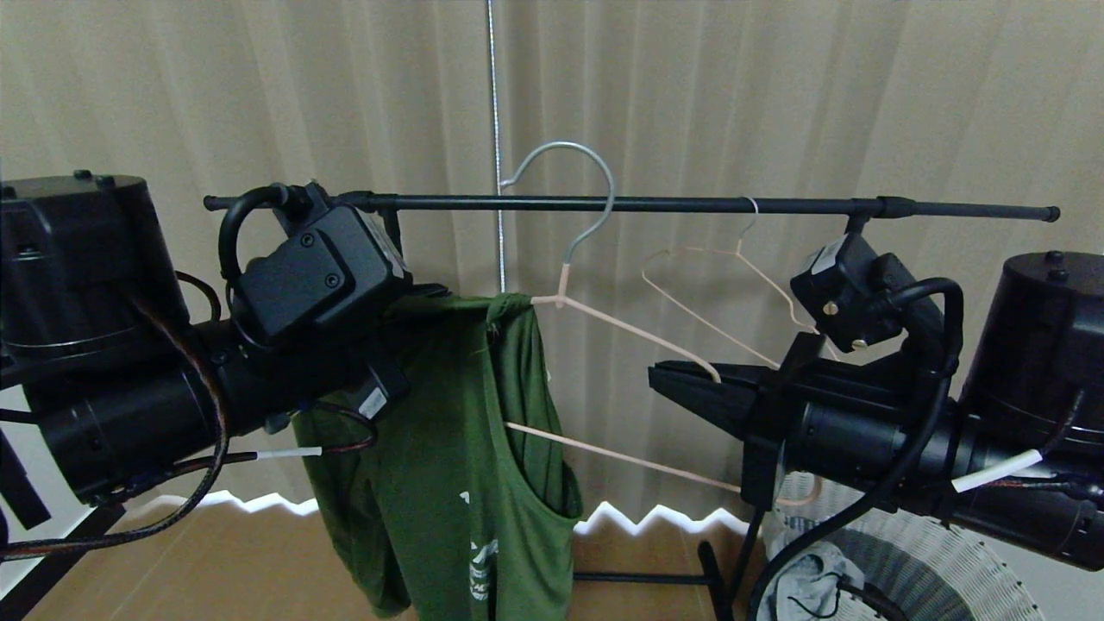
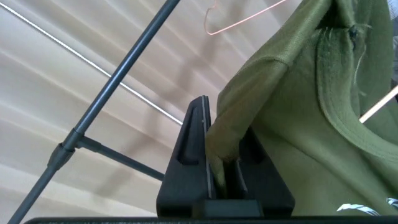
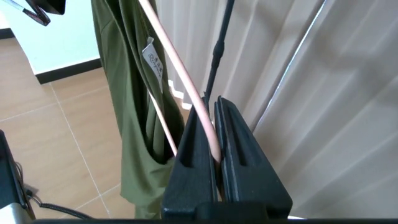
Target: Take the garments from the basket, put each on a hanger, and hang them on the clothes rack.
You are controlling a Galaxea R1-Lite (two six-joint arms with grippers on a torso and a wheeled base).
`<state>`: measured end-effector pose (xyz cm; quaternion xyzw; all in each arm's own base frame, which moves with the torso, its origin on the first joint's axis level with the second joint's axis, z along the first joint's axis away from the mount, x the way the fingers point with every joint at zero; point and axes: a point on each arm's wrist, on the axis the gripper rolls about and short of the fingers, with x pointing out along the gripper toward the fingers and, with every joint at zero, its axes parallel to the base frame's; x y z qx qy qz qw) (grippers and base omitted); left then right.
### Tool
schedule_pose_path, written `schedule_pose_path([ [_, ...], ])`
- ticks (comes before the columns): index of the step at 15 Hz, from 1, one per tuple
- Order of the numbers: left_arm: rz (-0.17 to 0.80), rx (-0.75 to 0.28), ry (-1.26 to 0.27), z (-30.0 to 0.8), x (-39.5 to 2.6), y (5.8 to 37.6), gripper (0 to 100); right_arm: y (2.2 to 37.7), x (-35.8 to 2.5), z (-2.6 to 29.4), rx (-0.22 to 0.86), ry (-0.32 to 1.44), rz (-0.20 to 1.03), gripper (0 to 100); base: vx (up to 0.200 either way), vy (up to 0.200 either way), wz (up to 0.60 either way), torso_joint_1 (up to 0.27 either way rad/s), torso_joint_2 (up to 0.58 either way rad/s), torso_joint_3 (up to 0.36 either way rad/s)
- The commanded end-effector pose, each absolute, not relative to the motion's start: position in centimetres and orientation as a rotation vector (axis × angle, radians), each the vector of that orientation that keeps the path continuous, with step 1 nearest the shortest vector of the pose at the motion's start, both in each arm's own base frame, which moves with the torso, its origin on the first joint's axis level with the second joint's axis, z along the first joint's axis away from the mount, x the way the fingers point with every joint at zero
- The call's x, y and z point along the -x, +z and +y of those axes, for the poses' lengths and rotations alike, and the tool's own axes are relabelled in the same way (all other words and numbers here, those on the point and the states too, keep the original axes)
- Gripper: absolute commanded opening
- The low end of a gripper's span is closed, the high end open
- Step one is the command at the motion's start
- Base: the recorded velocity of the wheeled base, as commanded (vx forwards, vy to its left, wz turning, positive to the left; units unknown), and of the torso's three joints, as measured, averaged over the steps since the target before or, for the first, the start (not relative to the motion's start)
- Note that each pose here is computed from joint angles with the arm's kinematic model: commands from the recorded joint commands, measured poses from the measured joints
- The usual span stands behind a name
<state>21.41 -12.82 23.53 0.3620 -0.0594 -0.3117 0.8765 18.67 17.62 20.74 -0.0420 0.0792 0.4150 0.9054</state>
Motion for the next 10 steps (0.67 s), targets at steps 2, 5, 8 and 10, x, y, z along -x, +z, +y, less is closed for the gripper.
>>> schedule_pose_path([
  [2,-0.114,-0.748,-0.651,-12.7,-21.2,23.1,0,20.8,-18.6,17.6,0.088,0.856,0.162,0,0.000,0.000,0.00,0.000,0.00,0.000],
  [5,-0.133,-0.741,-0.636,-12.6,-21.1,23.1,0,20.9,-18.5,17.5,0.086,0.855,0.156,100,0.000,0.000,0.00,0.000,0.00,0.000],
  [8,-0.098,-0.751,-0.579,-12.1,-21.3,22.7,0,21.0,-18.3,17.0,0.084,0.843,0.150,100,0.000,0.000,0.00,0.000,0.00,0.000],
  [10,-0.078,-0.753,-0.536,-11.3,-21.7,22.6,0,21.0,-17.9,16.0,0.083,0.820,0.149,100,0.000,0.000,0.00,0.000,0.00,0.000],
])
